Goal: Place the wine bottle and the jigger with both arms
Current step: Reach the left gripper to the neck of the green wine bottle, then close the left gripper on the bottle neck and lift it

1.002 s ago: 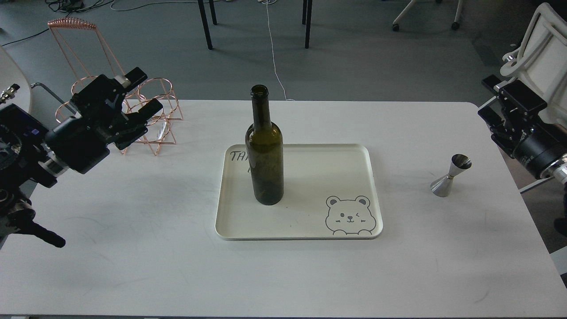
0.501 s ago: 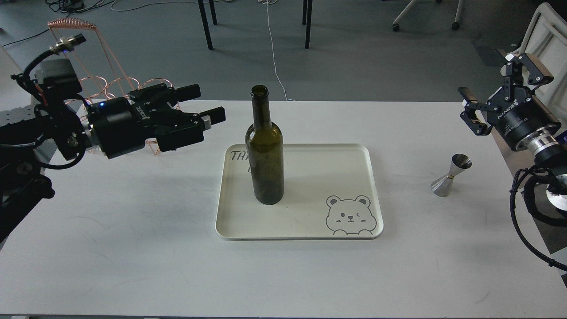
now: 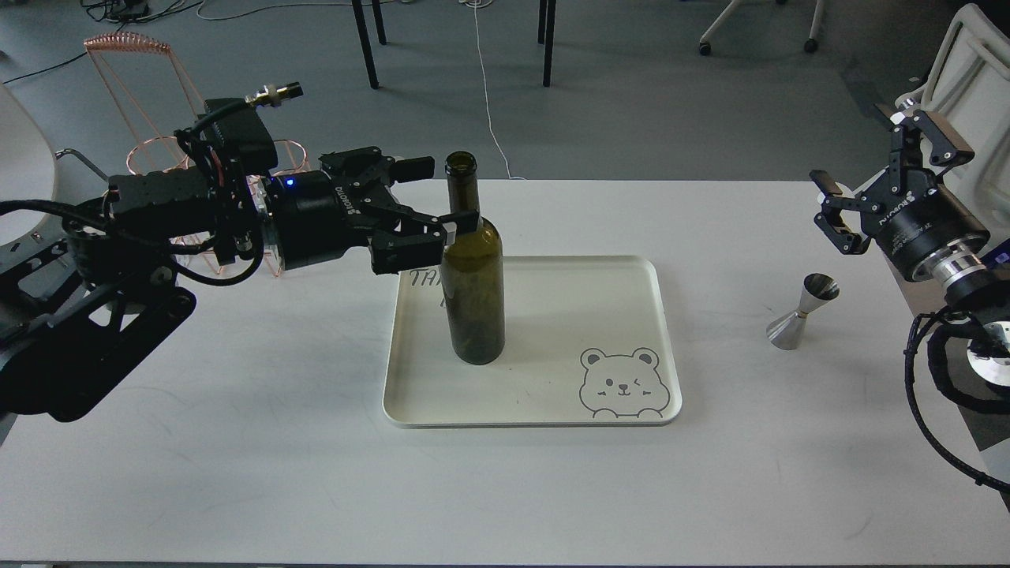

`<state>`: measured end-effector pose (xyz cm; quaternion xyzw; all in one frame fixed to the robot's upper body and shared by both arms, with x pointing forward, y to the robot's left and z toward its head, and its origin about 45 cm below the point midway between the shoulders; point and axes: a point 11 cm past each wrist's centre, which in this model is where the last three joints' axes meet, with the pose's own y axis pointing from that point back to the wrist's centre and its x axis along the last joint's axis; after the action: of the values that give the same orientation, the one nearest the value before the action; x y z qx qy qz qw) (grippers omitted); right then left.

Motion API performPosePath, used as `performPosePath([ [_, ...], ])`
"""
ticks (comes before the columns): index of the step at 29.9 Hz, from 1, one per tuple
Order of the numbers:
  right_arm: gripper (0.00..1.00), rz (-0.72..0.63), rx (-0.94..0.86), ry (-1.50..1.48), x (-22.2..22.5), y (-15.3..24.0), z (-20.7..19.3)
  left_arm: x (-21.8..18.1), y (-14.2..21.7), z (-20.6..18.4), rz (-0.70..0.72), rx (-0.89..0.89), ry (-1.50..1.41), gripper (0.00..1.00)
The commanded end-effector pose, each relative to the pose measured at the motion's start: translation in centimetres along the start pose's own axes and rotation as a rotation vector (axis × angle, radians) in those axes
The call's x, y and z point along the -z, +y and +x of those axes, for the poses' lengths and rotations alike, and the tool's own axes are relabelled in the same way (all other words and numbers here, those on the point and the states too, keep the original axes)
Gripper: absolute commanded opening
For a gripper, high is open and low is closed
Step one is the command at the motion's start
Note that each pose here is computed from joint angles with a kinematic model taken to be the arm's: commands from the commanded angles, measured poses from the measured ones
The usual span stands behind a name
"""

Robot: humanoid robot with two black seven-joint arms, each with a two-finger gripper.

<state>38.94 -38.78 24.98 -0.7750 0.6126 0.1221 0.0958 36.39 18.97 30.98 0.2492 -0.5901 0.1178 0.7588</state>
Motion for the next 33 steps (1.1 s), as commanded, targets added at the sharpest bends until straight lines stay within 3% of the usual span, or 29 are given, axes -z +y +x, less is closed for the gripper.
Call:
performPosePath([
  [1, 0.94, 0.0, -0.001, 0.0, 0.0, 0.0, 0.0, 0.2, -0.5, -0.5, 0.002, 0.012, 0.013, 0.98],
  [9, 0.94, -0.004, 0.001, 0.001, -0.2, 0.0, 0.0, 0.3, -1.8, 0.4, -0.011, -0.014, -0.001, 0.95],
  [17, 0.94, -0.004, -0.001, 0.002, -0.2, 0.0, 0.0, -0.2, -2.5, -0.4, -0.031, 0.009, 0.0, 0.67],
  [33, 0.94, -0.007, -0.002, 0.003, -0.3, 0.0, 0.1, -0.8, -3.2, 0.4, -0.053, -0.025, -0.011, 0.67],
])
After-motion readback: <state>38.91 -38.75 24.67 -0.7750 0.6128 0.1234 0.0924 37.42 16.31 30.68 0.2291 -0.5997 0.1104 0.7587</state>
